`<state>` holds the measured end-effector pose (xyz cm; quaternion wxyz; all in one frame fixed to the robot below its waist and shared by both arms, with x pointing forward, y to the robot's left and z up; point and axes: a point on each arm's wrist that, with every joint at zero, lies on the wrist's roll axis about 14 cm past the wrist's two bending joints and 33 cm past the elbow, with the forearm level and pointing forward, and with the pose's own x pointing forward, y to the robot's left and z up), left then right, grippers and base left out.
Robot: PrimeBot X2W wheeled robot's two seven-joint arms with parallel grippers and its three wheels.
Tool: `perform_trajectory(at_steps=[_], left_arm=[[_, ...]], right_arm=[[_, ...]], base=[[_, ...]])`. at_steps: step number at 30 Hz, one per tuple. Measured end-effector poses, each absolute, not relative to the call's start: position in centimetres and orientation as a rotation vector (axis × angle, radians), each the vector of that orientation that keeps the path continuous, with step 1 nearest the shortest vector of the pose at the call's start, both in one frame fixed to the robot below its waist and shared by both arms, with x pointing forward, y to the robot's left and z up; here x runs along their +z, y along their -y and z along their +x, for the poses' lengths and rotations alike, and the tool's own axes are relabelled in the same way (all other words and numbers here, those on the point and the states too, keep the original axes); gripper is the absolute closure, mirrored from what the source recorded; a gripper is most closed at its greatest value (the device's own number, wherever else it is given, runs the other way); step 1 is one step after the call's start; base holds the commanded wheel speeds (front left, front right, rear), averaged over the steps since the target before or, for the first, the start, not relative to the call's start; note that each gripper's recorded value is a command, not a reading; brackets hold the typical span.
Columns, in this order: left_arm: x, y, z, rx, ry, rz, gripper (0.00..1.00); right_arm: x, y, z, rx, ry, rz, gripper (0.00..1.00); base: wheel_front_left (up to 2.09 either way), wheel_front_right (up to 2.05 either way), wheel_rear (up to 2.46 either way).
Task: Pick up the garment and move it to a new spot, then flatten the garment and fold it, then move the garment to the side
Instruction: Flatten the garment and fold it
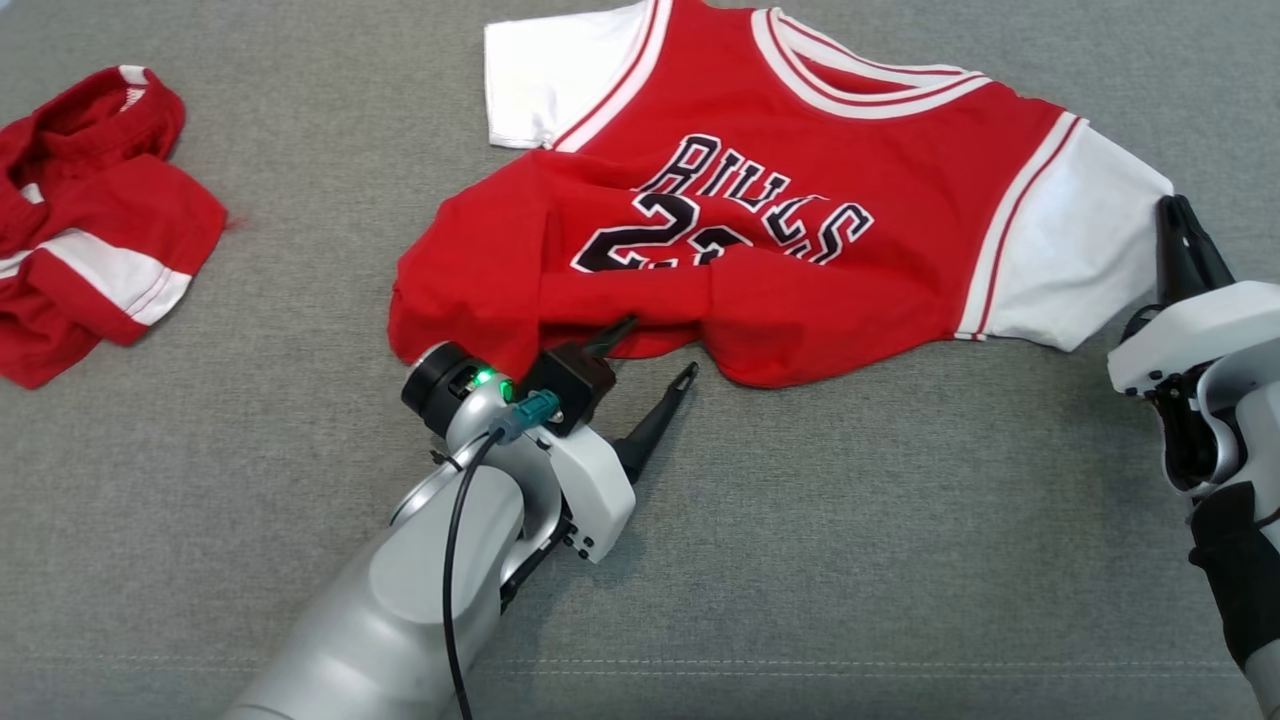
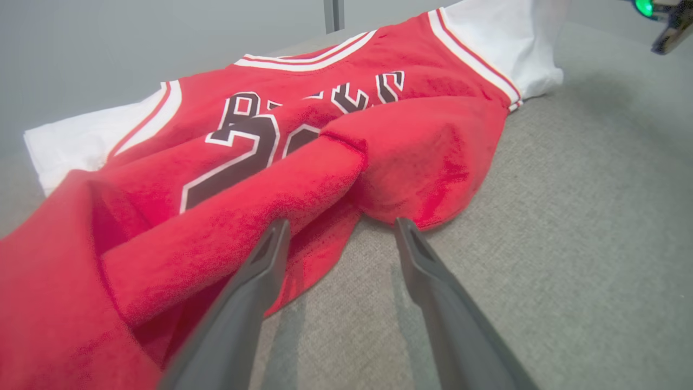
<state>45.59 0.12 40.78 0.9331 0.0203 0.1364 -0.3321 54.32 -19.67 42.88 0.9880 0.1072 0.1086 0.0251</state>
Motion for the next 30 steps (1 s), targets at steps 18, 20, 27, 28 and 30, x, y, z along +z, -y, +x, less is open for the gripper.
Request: perform_trajectory(at_steps=[18, 20, 27, 28, 30], left_arm=[[37.2, -0.1, 45.7, -0.678, -0.413, 0.137, 0.0], [37.3, -0.2, 46.3, -0.668, -0.415, 0.145, 0.0], [36.9, 0.0, 46.9, -0.68, -0.445, 0.199, 0.68], [36.9, 0.1, 46.8, -0.686, -0.445, 0.204, 0.79], [36.9, 0.2, 46.7, -0.692, -0.443, 0.209, 1.0]], right_arm=[[43.4, 19.5, 54.0, 0.058, -0.201, 0.216, 1.0], [43.4, 19.6, 53.9, 0.057, -0.202, 0.216, 1.0], [43.1, 19.2, 53.6, 0.066, -0.21, 0.213, 1.0], [43.1, 19.2, 53.6, 0.066, -0.21, 0.216, 1.0], [43.2, 19.1, 53.7, 0.069, -0.208, 0.217, 1.0]], base=[[0.0, 0.0, 0.0], [0.0, 0.0, 0.0], [0.0, 0.0, 0.0], [0.0, 0.0, 0.0], [0.0, 0.0, 0.0]])
